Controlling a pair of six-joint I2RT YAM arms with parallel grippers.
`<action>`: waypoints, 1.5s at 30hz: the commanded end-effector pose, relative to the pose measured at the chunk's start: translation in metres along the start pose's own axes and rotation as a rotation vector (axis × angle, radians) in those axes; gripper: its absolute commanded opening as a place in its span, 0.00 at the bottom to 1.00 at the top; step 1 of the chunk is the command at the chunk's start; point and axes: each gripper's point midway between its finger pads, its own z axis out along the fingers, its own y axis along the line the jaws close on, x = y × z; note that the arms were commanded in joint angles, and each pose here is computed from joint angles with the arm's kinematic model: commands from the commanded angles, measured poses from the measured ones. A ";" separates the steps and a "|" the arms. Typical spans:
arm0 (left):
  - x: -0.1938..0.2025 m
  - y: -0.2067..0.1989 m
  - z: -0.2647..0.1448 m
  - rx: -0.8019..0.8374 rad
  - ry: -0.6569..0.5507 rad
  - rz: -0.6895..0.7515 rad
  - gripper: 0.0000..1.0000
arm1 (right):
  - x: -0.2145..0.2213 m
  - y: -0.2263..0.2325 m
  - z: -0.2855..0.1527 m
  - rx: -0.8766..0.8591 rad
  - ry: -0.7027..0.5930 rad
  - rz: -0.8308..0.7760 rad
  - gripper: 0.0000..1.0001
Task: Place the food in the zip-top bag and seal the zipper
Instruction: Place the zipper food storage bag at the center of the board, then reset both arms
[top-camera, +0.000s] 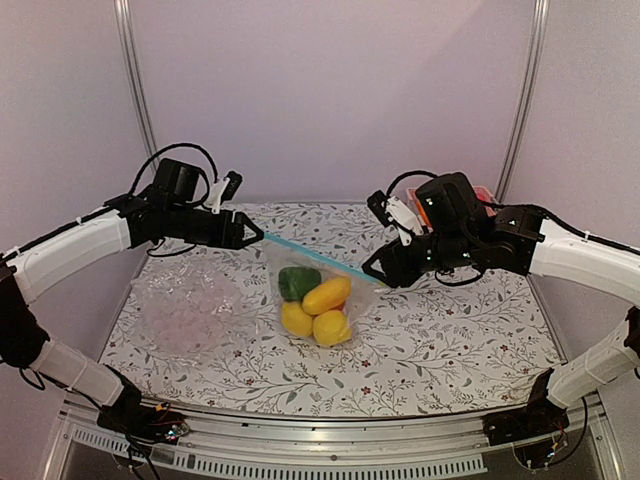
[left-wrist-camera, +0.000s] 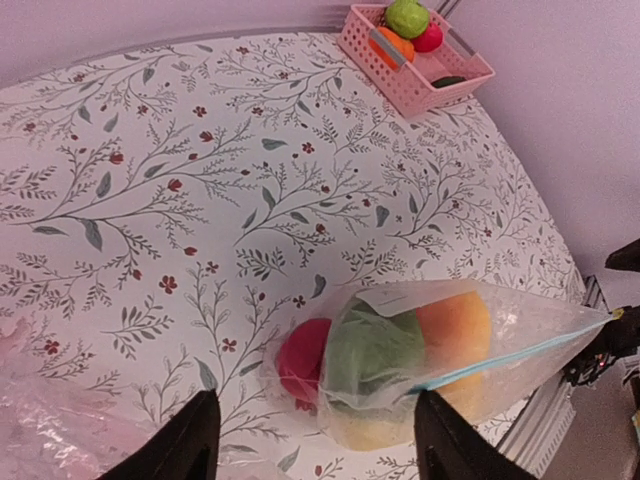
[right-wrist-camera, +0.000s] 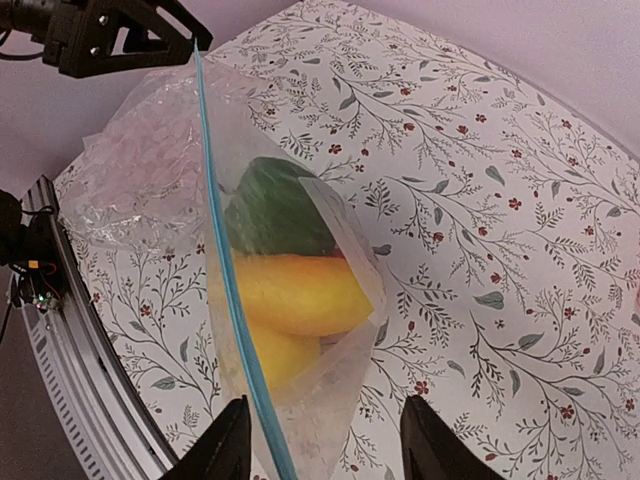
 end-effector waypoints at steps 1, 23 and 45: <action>-0.006 0.004 -0.005 -0.018 -0.029 0.007 0.74 | 0.002 -0.005 0.001 0.017 -0.005 0.016 0.61; -0.019 0.070 -0.049 -0.295 -0.276 -0.151 1.00 | 0.003 -0.101 -0.019 0.241 -0.073 0.330 0.99; 0.006 0.224 -0.144 -0.694 -0.640 -0.236 0.99 | 0.099 -0.305 -0.117 0.668 -0.330 0.653 0.99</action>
